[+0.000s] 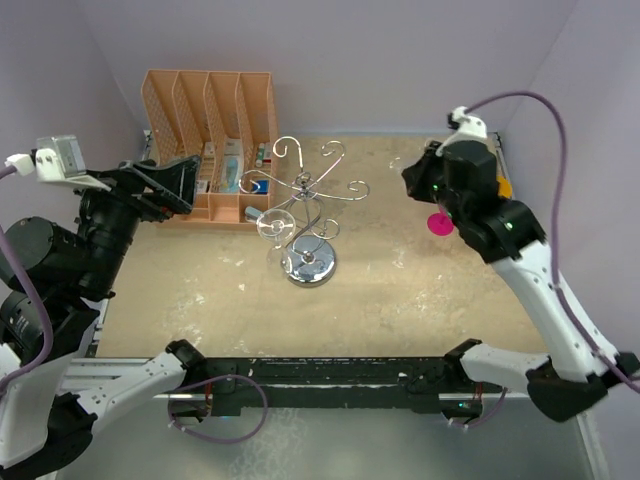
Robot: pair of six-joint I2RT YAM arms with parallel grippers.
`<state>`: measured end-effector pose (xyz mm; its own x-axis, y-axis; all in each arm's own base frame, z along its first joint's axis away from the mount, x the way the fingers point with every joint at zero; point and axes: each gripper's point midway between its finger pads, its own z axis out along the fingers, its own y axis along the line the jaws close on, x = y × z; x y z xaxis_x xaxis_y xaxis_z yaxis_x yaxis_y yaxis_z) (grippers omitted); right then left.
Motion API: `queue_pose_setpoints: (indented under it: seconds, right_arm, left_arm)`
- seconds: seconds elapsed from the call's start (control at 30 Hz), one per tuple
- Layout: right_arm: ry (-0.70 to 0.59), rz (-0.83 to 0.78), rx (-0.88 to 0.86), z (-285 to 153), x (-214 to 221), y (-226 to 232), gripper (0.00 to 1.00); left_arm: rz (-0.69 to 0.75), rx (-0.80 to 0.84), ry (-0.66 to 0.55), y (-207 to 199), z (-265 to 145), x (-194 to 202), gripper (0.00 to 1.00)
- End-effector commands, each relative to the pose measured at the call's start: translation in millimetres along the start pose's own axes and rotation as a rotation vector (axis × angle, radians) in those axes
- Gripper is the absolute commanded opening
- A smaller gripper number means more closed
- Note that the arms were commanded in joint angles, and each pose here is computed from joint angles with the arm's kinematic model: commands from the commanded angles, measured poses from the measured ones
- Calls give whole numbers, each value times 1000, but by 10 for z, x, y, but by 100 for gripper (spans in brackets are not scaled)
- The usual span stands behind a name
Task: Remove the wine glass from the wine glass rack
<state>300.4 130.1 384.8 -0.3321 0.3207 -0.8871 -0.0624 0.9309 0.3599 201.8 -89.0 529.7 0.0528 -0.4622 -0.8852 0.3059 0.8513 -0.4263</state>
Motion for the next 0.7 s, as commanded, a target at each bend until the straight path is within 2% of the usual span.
queue_pose_setpoints:
  seconds: [0.0, 0.37, 0.67]
  right_arm:
    - [47, -63, 60, 323, 39, 21, 0]
    - [207, -221, 170, 1303, 414, -25, 0]
    - [342, -205, 127, 1885, 638, -343, 0]
  left_arm:
    - [68, -53, -20, 139, -27, -32, 99]
    - [108, -8, 25, 79, -51, 40, 99]
    - [104, 33, 63, 45, -144, 106, 99]
